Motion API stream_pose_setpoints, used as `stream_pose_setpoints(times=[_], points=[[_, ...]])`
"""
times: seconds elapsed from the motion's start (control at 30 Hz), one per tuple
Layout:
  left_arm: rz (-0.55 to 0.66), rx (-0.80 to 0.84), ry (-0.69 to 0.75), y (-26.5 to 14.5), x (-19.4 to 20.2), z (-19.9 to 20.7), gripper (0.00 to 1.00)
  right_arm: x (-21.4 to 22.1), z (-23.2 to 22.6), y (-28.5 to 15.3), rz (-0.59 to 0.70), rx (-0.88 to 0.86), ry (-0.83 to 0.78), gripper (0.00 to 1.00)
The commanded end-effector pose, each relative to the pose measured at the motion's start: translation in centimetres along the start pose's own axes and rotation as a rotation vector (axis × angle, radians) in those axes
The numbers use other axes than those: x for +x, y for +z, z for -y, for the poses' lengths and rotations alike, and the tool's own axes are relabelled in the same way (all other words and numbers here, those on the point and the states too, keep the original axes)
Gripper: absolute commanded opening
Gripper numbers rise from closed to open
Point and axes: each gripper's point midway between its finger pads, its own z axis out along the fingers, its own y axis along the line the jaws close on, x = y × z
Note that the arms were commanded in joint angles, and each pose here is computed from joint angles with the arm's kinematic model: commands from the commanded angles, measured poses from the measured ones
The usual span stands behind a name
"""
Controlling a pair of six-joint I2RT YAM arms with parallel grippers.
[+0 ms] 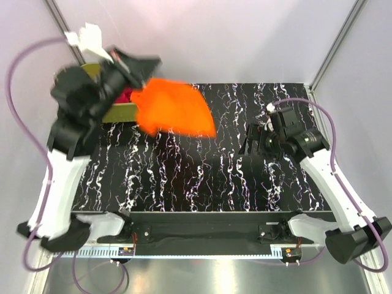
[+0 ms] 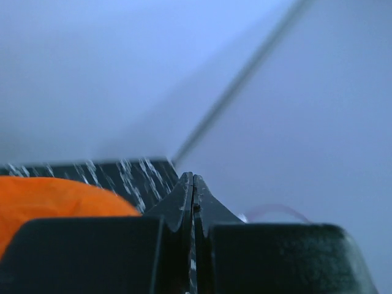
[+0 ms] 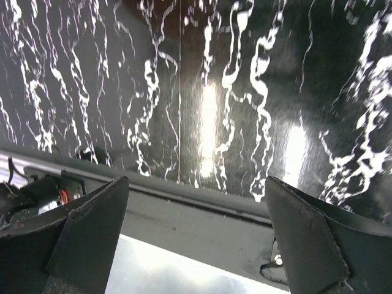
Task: Fold and stack the t-shirts
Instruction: Move the tshirt to the center of the board
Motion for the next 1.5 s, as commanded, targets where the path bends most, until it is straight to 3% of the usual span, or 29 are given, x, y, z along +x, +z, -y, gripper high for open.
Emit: stream_pose_setpoints(times=[0.0,0.2,0.27,0.33,0.37,0.4,0.53,0.6,0.67,0.8,0.87,0.93,0.97,1.1,1.23,1.47], points=[[-0.220,-0.093,-0.037,-2.4,9.2,-1.9,0.00,0.8,-0.9,-0.4,0.010,-0.079,0.022,0.99],[-0.488,-0.105,-0.140,-10.0,22.3,2.4,0.00,3.1,-0.8,1.0,-0.041,-0.129,0.047,0.98],[-0.595,-0.152,-0.146,-11.8,26.6,0.7,0.00,3.6,-0.5,1.4,-0.052,-0.126,0.045,0.98],[-0.625,-0.235,-0.119,-13.1,28.8,-1.6,0.20,3.9,-0.2,1.9,-0.058,-0.117,0.046,0.98],[-0.625,-0.285,-0.091,-14.1,28.8,-3.2,0.35,4.3,-0.1,2.2,-0.079,-0.117,0.052,0.98],[-0.610,-0.338,-0.069,-14.5,28.7,-4.6,0.57,4.4,-0.4,2.2,-0.094,-0.132,0.059,0.99],[-0.489,-0.552,0.050,-15.2,25.3,-11.7,0.92,4.8,-2.7,2.9,-0.134,-0.265,0.093,1.00],[-0.452,-0.683,0.095,-15.6,24.0,-16.6,0.95,4.5,-3.1,4.0,-0.142,-0.275,0.129,1.00],[-0.455,-0.704,0.108,-15.1,23.8,-19.1,0.96,4.1,-3.2,6.0,-0.162,-0.269,0.156,1.00],[-0.454,-0.818,0.180,-14.8,23.0,-26.1,0.93,3.7,-3.8,10.1,-0.215,-0.271,0.204,0.87],[-0.476,-0.790,0.134,-13.5,23.8,-27.5,0.86,2.8,-3.9,12.7,-0.205,-0.259,0.231,0.85],[-0.484,-0.784,0.088,-13.0,24.2,-29.0,0.82,1.6,-4.4,14.6,-0.178,-0.271,0.280,0.65],[-0.501,-0.793,0.079,-12.8,24.7,-29.6,0.81,2.1,-4.0,16.3,-0.207,-0.254,0.314,0.62],[-0.531,-0.784,0.047,-12.1,25.9,-30.6,0.82,1.4,-3.5,19.6,-0.187,-0.226,0.367,0.65],[-0.546,-0.768,0.099,-11.6,26.0,-31.5,0.92,-0.6,-1.7,22.0,-0.112,-0.140,0.281,0.69],[-0.566,-0.857,0.176,-10.7,25.5,-36.6,0.98,-0.2,-0.2,25.6,-0.175,-0.102,0.241,0.68]])
